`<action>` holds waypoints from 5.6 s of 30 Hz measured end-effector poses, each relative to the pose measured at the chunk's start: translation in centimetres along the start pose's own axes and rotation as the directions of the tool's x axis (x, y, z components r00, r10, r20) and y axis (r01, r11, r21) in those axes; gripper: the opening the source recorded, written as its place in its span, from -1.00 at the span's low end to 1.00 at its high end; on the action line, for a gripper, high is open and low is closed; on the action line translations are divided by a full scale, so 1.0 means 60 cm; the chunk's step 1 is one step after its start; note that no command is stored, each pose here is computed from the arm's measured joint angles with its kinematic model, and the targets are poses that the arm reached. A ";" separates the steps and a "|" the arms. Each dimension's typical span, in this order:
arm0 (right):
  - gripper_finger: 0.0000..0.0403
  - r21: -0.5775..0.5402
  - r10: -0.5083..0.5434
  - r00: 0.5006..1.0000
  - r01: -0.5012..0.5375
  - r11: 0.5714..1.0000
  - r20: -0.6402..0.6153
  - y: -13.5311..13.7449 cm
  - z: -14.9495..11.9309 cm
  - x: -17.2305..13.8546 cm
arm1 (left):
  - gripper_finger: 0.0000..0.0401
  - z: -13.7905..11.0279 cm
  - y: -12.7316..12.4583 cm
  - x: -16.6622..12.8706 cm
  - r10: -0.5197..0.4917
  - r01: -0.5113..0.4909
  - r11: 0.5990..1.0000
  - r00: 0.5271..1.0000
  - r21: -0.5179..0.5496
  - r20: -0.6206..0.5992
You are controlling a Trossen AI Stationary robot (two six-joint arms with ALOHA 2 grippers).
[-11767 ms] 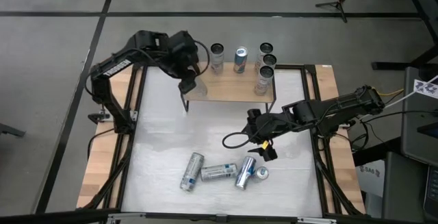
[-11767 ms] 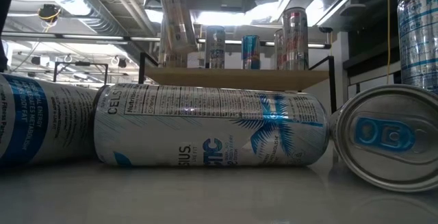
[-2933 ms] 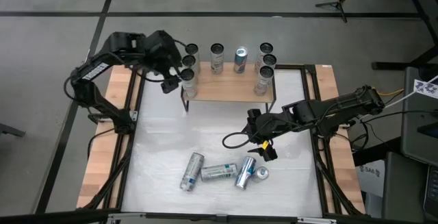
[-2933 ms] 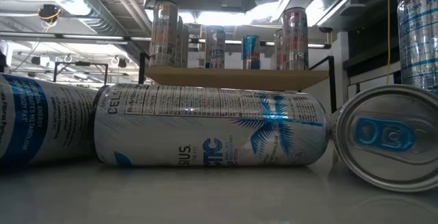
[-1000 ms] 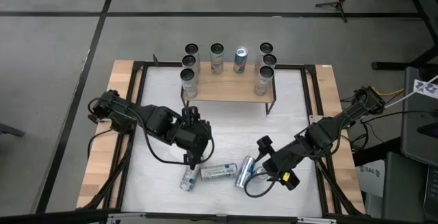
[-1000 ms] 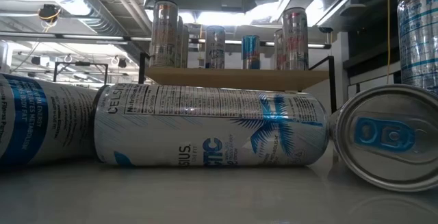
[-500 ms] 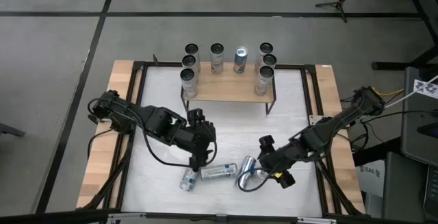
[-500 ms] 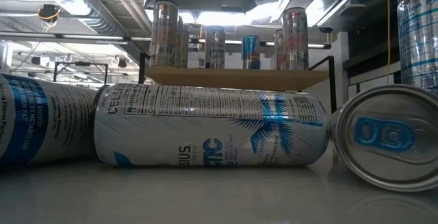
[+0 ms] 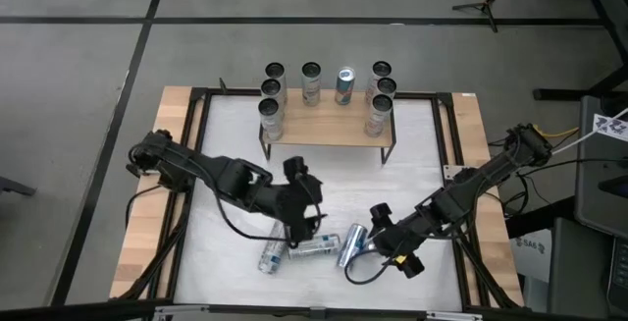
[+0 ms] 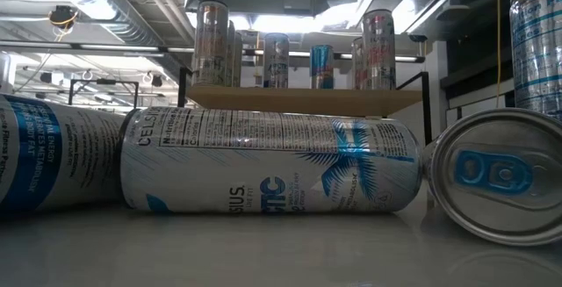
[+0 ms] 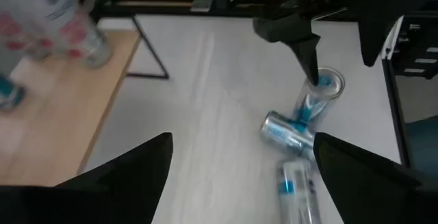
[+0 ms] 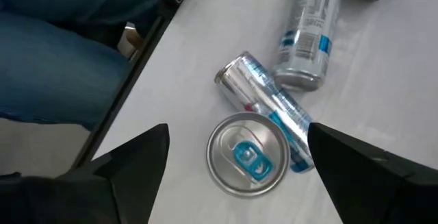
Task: Sort soda cans
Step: Put the right blue soda can on the shelf and align with other blue soda cans
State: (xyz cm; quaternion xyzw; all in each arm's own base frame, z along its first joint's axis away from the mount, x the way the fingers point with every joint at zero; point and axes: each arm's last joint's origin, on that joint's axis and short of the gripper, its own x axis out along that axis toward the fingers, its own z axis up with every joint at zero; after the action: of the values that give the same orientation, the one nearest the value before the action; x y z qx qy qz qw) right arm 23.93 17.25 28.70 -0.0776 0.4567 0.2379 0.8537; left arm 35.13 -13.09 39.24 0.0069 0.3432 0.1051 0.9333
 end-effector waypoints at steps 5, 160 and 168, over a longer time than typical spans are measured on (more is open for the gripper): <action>0.71 -0.017 -0.039 0.999 0.039 0.999 0.015 0.007 0.000 0.000 | 0.73 -0.021 -0.018 0.052 -0.023 0.020 0.999 0.998 0.049 0.066; 0.21 0.588 -0.451 0.882 0.438 0.680 -0.135 -0.067 -0.009 0.061 | 0.73 -0.273 0.123 0.275 0.335 -0.366 0.918 0.921 -0.153 -0.197; 0.21 0.588 -0.451 0.882 0.437 0.681 -0.134 -0.067 -0.009 0.061 | 0.73 -0.290 0.141 0.303 0.378 -0.419 0.897 0.892 -0.138 -0.249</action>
State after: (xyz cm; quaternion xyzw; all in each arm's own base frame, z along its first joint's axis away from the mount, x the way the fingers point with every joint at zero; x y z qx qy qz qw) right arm 27.17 14.81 25.08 0.0920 0.4661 -0.1331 0.8698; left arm 35.83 -2.20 15.07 -0.0219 0.4224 0.3270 0.8451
